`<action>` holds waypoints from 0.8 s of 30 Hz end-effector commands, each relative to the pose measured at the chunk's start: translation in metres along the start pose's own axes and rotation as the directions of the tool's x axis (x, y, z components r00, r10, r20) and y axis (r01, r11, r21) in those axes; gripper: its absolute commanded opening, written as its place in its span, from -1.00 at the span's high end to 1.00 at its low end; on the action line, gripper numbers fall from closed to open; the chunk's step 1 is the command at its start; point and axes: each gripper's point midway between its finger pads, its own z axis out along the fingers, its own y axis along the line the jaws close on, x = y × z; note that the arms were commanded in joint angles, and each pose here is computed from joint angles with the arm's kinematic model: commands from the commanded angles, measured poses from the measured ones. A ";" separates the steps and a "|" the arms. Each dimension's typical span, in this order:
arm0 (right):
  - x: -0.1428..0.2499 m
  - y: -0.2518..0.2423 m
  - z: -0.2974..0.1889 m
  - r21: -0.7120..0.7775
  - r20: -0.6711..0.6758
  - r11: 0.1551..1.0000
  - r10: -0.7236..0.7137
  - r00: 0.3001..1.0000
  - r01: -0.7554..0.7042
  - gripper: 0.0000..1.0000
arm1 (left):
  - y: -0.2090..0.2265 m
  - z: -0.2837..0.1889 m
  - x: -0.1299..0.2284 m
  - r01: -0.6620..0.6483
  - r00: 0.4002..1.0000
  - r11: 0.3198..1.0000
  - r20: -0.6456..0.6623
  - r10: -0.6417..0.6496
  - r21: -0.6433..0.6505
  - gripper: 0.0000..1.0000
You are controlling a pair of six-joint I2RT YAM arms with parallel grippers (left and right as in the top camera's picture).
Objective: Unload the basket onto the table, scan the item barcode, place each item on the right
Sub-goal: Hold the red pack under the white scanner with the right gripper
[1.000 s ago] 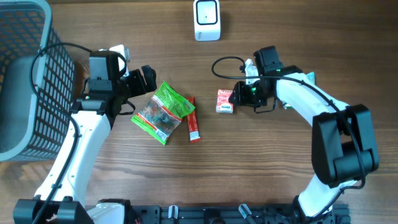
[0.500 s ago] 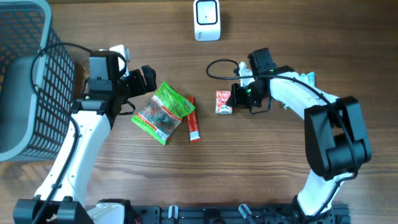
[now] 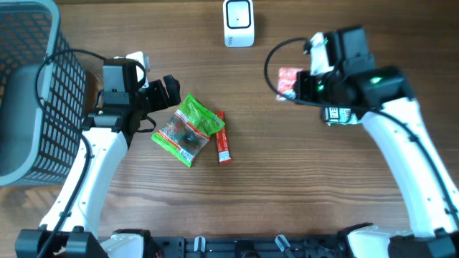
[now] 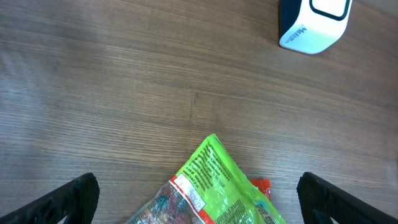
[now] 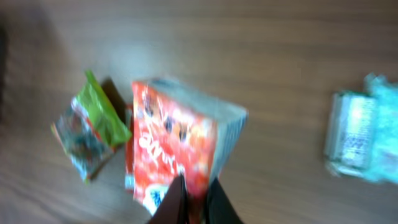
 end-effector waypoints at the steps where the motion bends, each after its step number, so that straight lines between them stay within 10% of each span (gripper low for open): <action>1: -0.055 -0.006 -0.071 0.126 0.173 0.992 -0.009 0.985 -0.014 0.92 | 0.001 -0.004 -0.006 -0.013 1.000 1.000 0.020 0.013 -0.004 -1.00; 10: -0.136 -0.006 -0.098 0.468 0.310 0.880 -0.246 0.918 0.077 0.92 | 0.001 -0.004 -0.006 -0.013 1.000 1.000 0.020 0.013 -0.004 -1.00; 24: -0.177 0.064 0.088 0.676 0.089 0.615 -0.615 0.784 0.406 0.91 | 0.001 -0.004 -0.006 -0.013 1.000 1.000 0.020 0.013 -0.004 -1.00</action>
